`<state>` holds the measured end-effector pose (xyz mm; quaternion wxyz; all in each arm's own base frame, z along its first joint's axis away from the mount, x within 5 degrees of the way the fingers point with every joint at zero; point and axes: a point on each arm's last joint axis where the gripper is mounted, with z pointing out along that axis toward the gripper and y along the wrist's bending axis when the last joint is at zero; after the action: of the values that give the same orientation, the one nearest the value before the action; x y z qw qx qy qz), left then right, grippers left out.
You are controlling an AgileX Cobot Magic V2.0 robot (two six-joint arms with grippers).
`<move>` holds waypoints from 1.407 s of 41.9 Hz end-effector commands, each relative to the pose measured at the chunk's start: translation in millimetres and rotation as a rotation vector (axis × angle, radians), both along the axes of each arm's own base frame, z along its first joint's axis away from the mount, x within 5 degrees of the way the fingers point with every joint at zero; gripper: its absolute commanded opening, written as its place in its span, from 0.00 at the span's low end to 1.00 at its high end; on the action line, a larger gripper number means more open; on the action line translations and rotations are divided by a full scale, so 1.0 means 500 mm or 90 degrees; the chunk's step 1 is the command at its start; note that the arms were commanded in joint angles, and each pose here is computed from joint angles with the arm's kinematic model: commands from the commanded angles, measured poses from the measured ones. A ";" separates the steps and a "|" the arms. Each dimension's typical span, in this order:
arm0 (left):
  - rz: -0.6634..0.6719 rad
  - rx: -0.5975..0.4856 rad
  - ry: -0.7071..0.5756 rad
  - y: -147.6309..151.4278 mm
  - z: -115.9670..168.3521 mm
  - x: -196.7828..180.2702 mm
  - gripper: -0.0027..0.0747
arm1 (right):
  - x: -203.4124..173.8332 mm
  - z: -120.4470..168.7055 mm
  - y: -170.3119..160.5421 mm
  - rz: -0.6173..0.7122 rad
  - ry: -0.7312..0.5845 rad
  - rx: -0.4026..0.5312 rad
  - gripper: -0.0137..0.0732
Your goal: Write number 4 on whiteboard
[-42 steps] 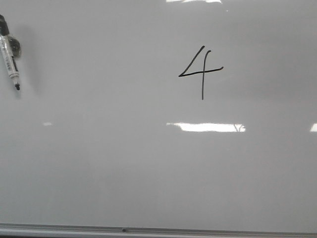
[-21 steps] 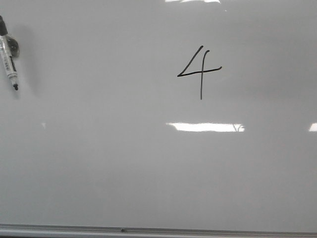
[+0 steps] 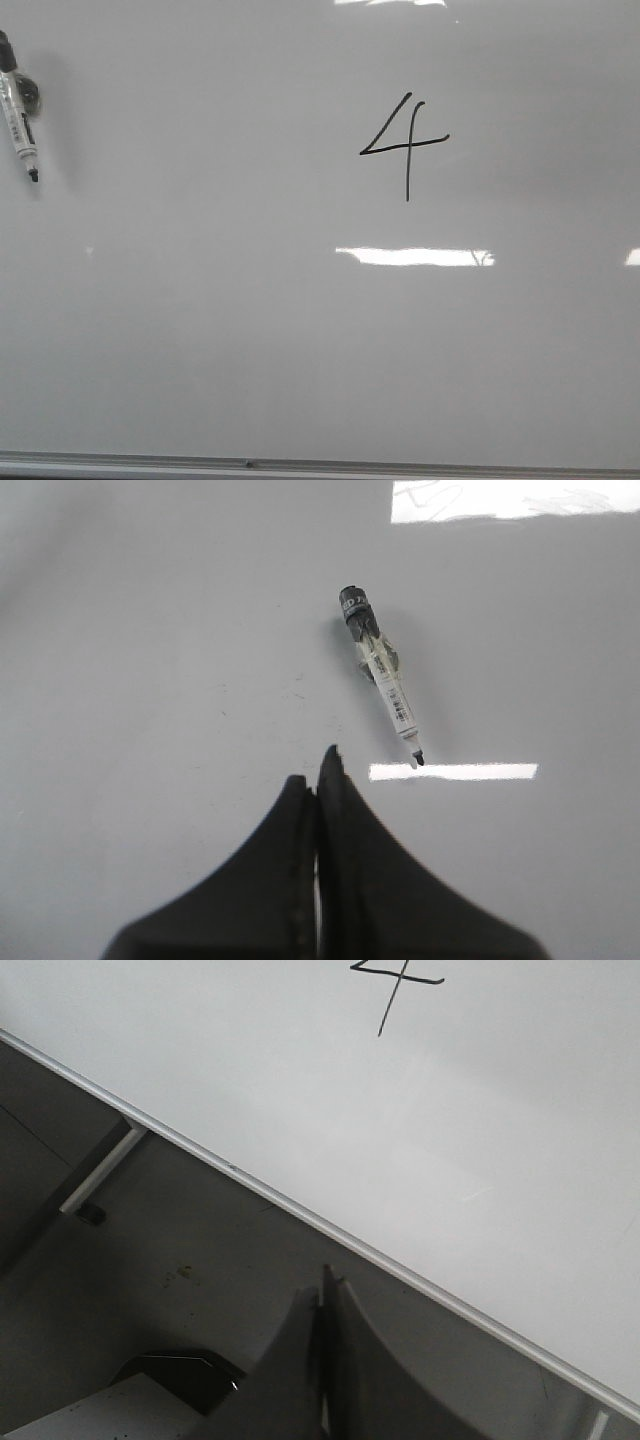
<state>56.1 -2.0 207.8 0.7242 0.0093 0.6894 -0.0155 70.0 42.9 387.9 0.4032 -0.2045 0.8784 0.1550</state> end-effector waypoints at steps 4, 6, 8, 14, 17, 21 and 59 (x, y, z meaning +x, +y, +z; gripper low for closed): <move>0.000 -0.006 -0.057 0.000 0.013 -0.004 0.01 | 0.004 0.025 0.000 -0.010 -0.048 0.021 0.08; 0.000 -0.006 -0.057 0.000 0.013 -0.004 0.01 | 0.004 0.025 0.000 -0.010 -0.048 0.021 0.08; 0.000 -0.006 -0.057 0.000 0.013 -0.004 0.01 | 0.004 0.025 0.000 -0.010 -0.048 0.021 0.08; 0.000 -0.006 -0.057 0.000 0.013 -0.004 0.01 | 0.004 0.025 0.000 -0.010 -0.048 0.021 0.08; 0.000 -0.006 -0.057 0.000 0.013 -0.004 0.01 | 0.004 0.025 0.000 -0.010 -0.048 0.021 0.08; 0.000 -0.006 -0.057 0.000 0.013 -0.004 0.01 | 0.004 0.025 0.000 -0.010 -0.048 0.021 0.08; 0.000 -0.006 -0.056 0.000 0.013 -0.003 0.01 | -0.038 -0.312 -0.086 -0.354 -0.497 0.106 0.08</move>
<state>56.2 -2.0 207.7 0.7235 0.0098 0.6901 -0.0150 51.6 3.9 228.3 0.6932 0.0186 0.7195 0.0385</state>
